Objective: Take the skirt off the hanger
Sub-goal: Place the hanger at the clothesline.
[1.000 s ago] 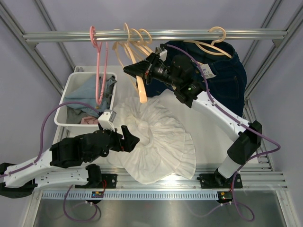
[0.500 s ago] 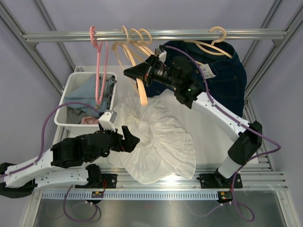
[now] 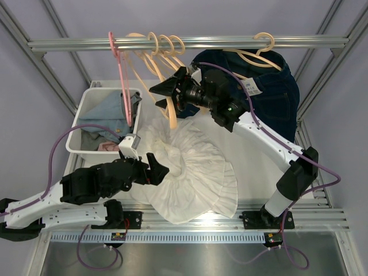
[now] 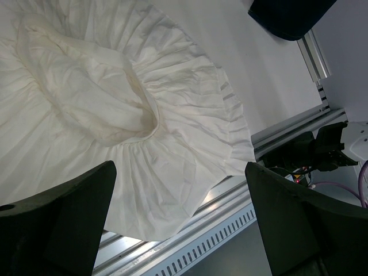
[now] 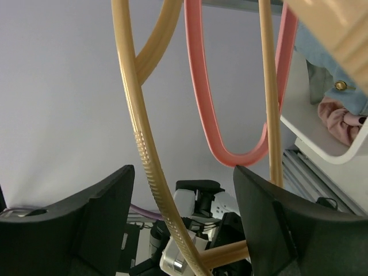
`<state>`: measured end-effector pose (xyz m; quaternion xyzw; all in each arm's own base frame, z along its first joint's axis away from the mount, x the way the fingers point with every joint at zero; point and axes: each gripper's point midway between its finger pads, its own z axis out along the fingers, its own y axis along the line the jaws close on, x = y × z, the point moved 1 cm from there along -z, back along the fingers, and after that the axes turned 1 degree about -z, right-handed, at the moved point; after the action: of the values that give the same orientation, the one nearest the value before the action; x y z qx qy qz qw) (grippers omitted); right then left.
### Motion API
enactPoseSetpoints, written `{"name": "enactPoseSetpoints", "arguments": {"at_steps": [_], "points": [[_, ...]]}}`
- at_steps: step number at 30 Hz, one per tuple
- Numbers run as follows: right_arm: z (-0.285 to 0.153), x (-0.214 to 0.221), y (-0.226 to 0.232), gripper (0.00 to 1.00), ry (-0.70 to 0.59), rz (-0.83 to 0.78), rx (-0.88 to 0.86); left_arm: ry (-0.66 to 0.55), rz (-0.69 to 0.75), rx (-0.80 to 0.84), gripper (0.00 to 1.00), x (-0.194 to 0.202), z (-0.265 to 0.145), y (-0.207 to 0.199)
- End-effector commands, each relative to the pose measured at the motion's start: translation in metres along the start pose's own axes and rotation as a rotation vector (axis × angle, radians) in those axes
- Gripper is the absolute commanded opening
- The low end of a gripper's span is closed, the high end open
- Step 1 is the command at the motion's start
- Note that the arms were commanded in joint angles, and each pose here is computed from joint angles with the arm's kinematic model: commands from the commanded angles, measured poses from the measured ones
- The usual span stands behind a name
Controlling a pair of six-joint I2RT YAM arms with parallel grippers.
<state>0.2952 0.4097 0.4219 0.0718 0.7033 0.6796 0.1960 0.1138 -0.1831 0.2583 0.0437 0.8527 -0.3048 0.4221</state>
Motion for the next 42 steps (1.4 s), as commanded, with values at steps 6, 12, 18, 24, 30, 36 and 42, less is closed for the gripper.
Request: {"name": "enactPoseSetpoints", "arguments": {"at_steps": [6, 12, 18, 24, 30, 36, 42], "points": [[-0.019, -0.005, 0.011, 0.86, -0.031, -0.203, 0.086, -0.016, -0.003, 0.033, 0.99, -0.001, 0.004, -0.008], [-0.040, -0.013, -0.007, 0.87, -0.068, -0.363, 0.257, 0.010, 0.016, -0.009, 0.99, 0.004, 0.013, -0.007], [-0.060, -0.027, -0.029, 0.89, -0.134, -0.516, 0.400, 0.080, 0.079, -0.092, 0.99, 0.014, 0.028, -0.010], [-0.071, -0.037, -0.042, 0.99, -0.142, -0.656, 0.524, 0.140, 0.124, -0.198, 0.99, 0.028, 0.041, -0.001], [-0.081, -0.046, -0.047, 0.99, -0.165, -0.741, 0.606, 0.186, 0.139, -0.189, 0.99, 0.039, 0.049, -0.006], [-0.076, -0.047, -0.063, 1.00, -0.097, -0.842, 0.640, 0.204, 0.156, -0.121, 0.99, 0.043, 0.055, -0.020], [-0.076, -0.054, -0.075, 0.99, -0.055, -0.962, 0.689, 0.207, 0.157, -0.077, 0.99, 0.046, 0.056, -0.026]]}}
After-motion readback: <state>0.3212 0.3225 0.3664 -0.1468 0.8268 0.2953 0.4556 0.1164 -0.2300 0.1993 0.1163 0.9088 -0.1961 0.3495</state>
